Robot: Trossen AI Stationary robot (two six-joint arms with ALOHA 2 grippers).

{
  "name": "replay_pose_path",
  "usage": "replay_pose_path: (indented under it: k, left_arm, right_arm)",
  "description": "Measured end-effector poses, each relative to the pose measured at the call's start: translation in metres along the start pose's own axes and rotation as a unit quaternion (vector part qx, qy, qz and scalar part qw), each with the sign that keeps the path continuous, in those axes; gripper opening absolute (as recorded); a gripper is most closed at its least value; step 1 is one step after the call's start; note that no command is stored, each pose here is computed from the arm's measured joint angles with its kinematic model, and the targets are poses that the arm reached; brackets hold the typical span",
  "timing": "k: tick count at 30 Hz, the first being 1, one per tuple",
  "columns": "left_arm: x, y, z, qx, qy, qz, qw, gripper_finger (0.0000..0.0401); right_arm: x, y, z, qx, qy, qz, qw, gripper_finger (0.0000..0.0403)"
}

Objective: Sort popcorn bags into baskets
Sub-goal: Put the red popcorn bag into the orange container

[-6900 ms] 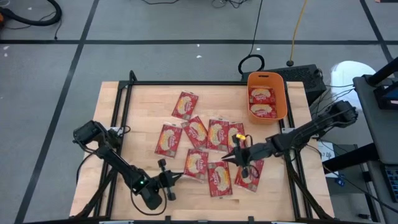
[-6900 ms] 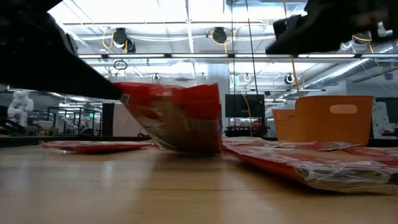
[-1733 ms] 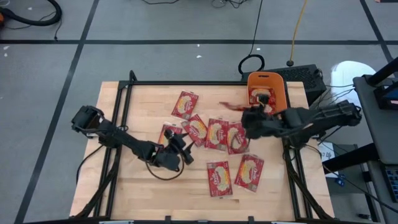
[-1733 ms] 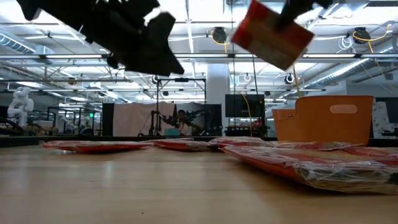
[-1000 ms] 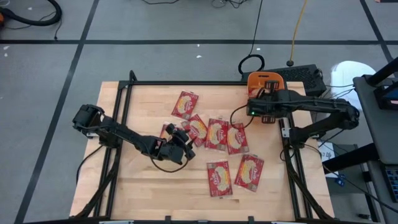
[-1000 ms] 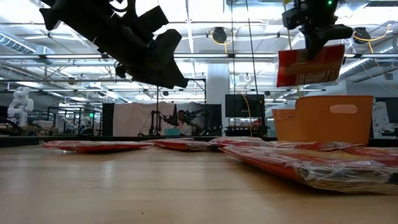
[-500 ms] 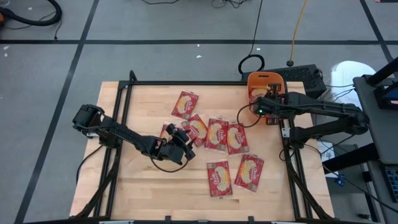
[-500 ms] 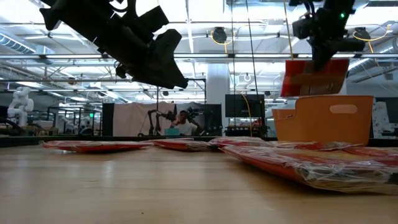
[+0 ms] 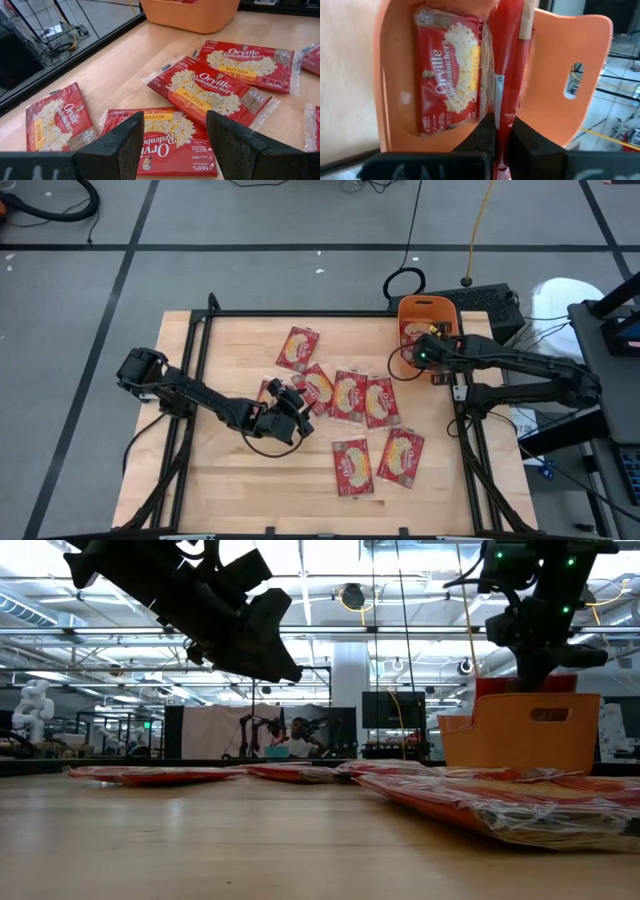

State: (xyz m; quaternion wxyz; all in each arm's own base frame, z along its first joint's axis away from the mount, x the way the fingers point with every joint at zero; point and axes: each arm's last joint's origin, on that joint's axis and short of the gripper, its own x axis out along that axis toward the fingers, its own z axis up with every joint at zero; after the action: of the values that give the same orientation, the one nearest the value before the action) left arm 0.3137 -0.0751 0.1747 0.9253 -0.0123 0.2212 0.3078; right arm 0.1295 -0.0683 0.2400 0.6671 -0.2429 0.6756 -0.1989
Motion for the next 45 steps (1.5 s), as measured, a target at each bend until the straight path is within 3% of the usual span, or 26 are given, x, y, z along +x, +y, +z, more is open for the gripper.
replay_pose_path:
  k: [16,31,45]
  left_arm:
    - [0.003,0.003,0.001,-0.001,0.002,0.003,1.000,0.0216]
    - [0.003,0.002,0.001,-0.002,0.003,0.000,1.000,0.0216]
    - [0.003,0.002,0.001,-0.003,0.008,-0.010,1.000,0.0216]
  right_arm:
    - [0.027,0.012,-0.004,-0.006,0.003,0.028,1.000,0.0022]
    - [0.029,0.013,-0.005,-0.023,0.002,0.027,0.999,0.0103]
    - [0.015,0.015,-0.019,-0.025,-0.037,0.044,0.998,0.0155]
